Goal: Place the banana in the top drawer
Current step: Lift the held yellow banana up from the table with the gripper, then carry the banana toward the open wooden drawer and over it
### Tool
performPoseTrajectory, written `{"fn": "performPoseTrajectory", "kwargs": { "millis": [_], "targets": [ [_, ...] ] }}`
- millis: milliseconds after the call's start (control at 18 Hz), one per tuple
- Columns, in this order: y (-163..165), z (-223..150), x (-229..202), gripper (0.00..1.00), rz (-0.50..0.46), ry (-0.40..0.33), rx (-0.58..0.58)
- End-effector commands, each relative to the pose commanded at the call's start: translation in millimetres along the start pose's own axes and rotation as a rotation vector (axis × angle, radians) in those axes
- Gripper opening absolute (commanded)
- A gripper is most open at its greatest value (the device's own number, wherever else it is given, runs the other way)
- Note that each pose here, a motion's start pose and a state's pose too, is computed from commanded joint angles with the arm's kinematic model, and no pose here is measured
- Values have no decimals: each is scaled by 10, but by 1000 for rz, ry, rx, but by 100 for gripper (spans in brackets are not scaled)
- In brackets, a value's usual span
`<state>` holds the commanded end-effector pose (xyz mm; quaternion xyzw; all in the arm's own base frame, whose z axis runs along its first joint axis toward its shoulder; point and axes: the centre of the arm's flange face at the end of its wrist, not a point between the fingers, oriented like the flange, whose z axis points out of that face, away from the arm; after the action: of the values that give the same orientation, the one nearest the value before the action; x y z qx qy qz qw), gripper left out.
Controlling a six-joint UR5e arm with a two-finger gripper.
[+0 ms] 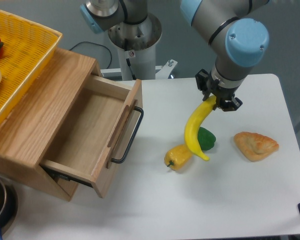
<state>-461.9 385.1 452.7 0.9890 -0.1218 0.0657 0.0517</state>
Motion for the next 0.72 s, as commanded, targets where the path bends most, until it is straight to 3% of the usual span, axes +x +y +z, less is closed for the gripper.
{"fn": "performPoseTrajectory", "kwargs": {
  "millis": [722],
  "targets": [
    [-416, -476, 854, 12, -58, 38, 58]
  ]
}}
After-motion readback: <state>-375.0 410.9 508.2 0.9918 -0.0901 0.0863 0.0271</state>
